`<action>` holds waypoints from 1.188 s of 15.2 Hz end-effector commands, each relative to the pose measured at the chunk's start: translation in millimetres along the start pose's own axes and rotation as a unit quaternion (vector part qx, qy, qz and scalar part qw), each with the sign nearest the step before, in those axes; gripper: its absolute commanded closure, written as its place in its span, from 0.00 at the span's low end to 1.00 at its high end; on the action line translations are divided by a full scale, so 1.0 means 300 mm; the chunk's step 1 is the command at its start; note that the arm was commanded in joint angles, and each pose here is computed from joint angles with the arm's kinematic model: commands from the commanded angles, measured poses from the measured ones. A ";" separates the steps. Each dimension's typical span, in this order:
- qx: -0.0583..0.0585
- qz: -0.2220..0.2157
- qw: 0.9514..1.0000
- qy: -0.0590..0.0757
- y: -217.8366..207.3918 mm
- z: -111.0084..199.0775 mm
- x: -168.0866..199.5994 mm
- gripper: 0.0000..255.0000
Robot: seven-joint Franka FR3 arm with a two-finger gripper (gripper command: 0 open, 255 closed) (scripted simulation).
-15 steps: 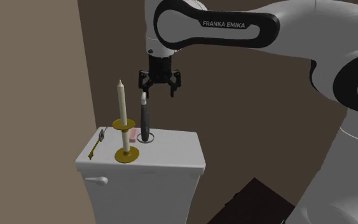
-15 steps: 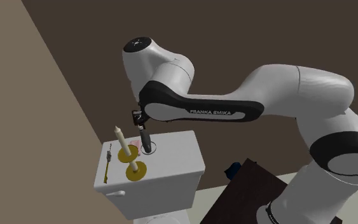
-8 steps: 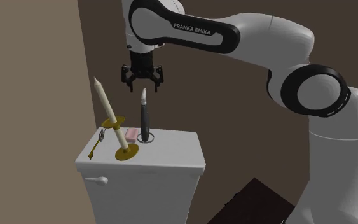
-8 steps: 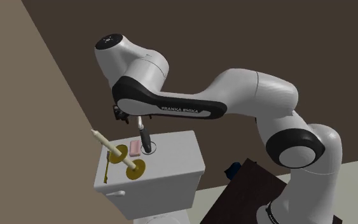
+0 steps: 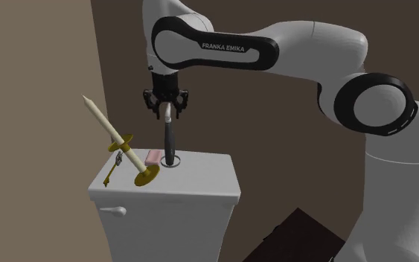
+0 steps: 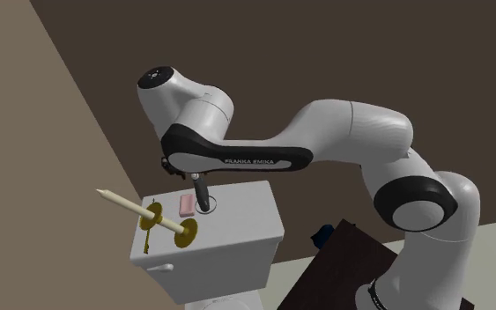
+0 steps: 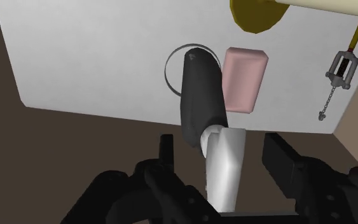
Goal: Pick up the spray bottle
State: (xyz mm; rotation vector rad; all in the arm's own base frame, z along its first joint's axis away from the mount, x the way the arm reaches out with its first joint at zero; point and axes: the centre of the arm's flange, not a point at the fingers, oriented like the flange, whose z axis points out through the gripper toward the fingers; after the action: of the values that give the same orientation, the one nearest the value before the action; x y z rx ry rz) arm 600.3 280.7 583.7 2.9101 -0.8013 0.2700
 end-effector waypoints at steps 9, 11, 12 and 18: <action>0.000 0.000 1.000 0.000 0.001 0.003 0.000 1.00; 0.000 0.000 1.000 0.000 0.003 -0.031 0.007 1.00; 0.000 0.000 1.000 0.000 0.004 -0.049 0.010 1.00; 0.000 0.000 1.000 0.000 0.010 -0.152 0.031 1.00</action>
State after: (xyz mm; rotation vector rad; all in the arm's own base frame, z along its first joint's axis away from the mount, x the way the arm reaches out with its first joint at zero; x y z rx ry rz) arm 599.4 281.6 624.9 2.9105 -0.8011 0.2707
